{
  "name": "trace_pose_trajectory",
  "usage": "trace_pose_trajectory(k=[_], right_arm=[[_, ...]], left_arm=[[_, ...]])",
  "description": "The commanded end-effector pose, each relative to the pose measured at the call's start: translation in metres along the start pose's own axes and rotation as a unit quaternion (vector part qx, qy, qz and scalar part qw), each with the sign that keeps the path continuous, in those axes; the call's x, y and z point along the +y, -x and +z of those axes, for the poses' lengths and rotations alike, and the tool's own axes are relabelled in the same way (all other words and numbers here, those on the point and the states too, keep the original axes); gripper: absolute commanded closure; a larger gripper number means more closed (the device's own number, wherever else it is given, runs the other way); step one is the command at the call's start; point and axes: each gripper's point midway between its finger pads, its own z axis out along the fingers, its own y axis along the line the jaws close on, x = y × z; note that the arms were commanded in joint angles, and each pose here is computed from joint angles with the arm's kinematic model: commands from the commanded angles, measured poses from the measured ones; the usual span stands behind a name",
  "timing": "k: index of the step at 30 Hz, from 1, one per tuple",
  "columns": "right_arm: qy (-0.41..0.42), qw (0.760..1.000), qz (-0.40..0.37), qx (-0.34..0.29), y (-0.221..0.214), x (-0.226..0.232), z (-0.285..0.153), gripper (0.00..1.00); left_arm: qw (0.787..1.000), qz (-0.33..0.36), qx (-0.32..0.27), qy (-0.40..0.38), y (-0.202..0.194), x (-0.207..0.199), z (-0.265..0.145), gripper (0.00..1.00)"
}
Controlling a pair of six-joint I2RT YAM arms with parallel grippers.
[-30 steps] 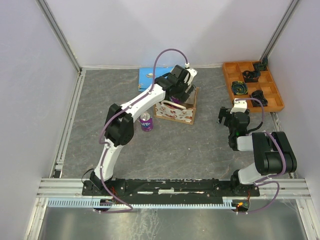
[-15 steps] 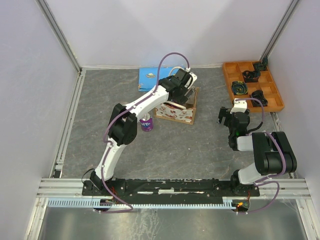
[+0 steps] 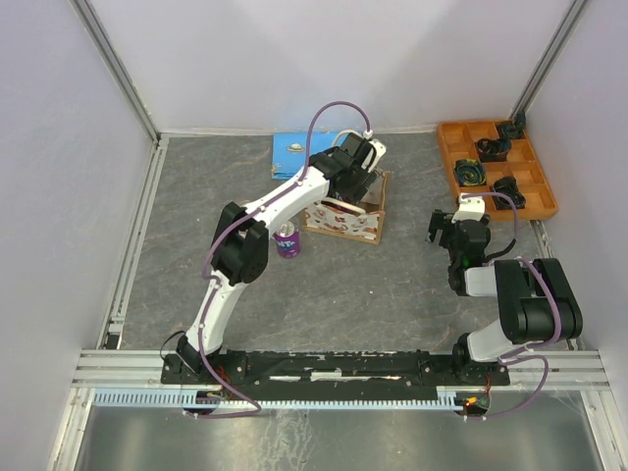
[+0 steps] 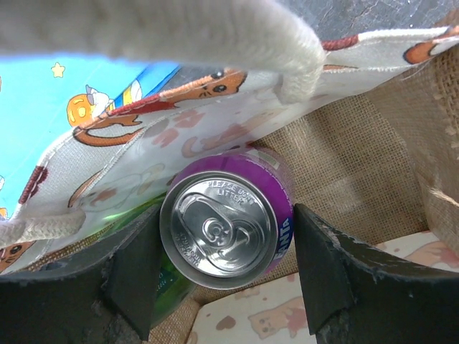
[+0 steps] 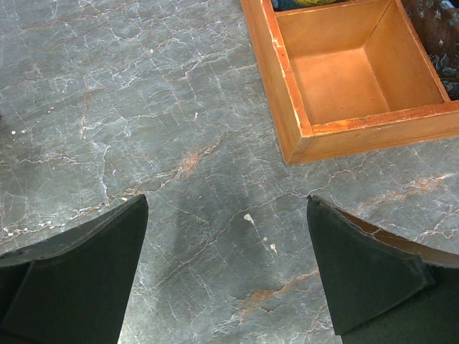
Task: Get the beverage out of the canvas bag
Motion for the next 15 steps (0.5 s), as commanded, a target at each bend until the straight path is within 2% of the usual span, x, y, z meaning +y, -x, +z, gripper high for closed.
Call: trace_pose_trajectory(k=[1,2,3,8,15], right_arm=[[0.003,1.000,-0.001,-0.029,0.020,0.001,0.005,0.01],[0.003,1.000,-0.001,-0.029,0.019,0.002,0.005,0.01],[0.003,1.000,-0.001,-0.029,0.020,0.002,0.005,0.01],[0.003,1.000,-0.001,-0.029,0.019,0.002,0.005,0.01],[0.003,1.000,-0.001,-0.029,0.019,0.002,0.005,0.01]], left_arm=[[1.000,0.005,-0.024,-0.008,0.007,0.006,0.013,0.71],[1.000,0.003,-0.025,-0.010,0.007,0.005,0.013,0.92],[1.000,0.002,-0.026,-0.015,0.007,0.003,0.013,0.96],[0.999,0.003,-0.040,-0.021,0.018,0.003,0.007,0.97],[0.994,-0.010,-0.107,-0.036,0.064,0.016,-0.031,0.97]])
